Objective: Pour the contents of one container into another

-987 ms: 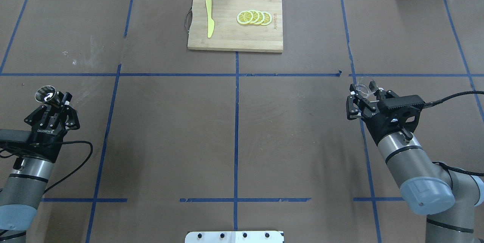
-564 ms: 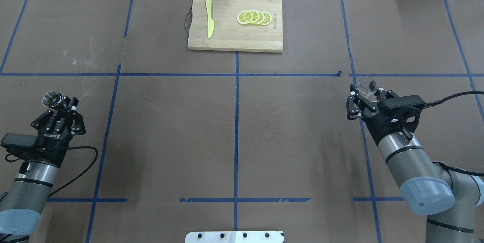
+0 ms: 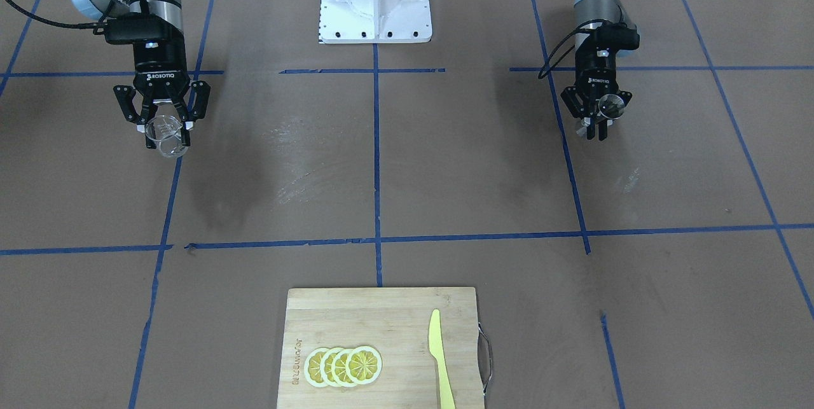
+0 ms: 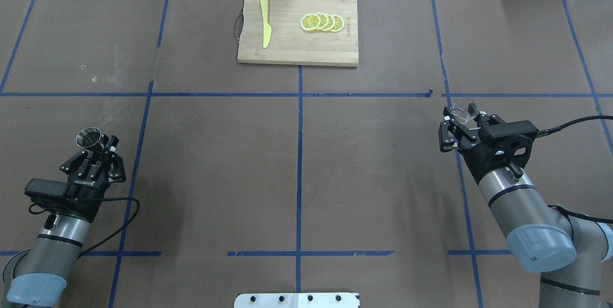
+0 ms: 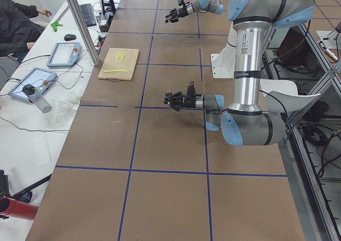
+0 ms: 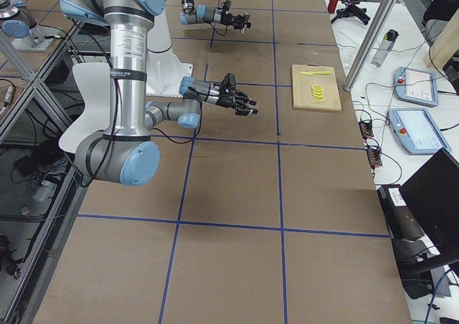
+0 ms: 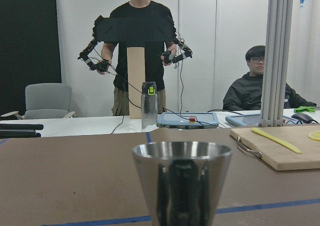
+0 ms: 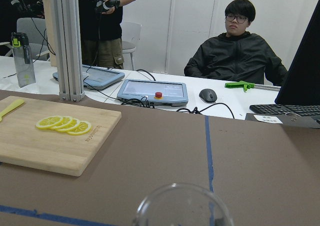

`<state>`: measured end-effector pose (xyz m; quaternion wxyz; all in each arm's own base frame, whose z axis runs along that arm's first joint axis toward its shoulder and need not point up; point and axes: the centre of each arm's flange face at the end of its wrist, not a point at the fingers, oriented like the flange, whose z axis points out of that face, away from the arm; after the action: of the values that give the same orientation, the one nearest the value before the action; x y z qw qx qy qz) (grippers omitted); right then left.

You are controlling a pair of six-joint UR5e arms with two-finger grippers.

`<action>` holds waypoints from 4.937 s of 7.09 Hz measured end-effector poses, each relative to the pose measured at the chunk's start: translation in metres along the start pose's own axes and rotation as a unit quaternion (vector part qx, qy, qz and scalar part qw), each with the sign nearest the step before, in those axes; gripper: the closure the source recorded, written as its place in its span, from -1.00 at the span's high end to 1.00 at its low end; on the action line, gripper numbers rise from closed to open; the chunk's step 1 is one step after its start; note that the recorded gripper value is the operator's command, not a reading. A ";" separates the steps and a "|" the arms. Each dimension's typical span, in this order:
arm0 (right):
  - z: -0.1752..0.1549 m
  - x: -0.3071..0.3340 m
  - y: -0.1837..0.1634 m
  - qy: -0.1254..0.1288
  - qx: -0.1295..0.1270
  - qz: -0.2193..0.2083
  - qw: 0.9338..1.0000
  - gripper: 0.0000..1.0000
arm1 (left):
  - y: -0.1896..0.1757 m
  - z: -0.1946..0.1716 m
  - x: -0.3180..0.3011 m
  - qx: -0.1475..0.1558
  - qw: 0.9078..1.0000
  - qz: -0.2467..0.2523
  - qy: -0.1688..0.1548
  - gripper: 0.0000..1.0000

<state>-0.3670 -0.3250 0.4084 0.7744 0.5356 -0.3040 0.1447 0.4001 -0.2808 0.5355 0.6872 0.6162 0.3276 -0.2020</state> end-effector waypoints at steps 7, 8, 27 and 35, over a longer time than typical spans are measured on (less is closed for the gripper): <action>0.001 0.001 0.002 0.001 -0.001 -0.002 1.000 -1.00 | 0.010 -0.001 0.001 -0.022 1.000 0.004 0.016 -0.66; 0.001 0.001 0.002 0.001 -0.001 -0.002 1.000 -1.00 | 0.011 -0.001 0.001 -0.023 1.000 0.003 0.017 -0.66; 0.001 0.002 0.002 0.002 -0.001 -0.002 1.000 -1.00 | 0.006 -0.001 -0.008 0.021 1.000 0.012 -0.015 -0.22; 0.001 0.002 0.002 0.002 0.000 -0.003 1.000 -1.00 | 0.009 0.001 -0.004 0.020 1.000 0.010 -0.014 -0.13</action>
<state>-0.3673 -0.3252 0.4113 0.7756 0.5359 -0.3011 0.1438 0.4039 -0.2808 0.5444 0.6810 0.6304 0.3073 -0.2105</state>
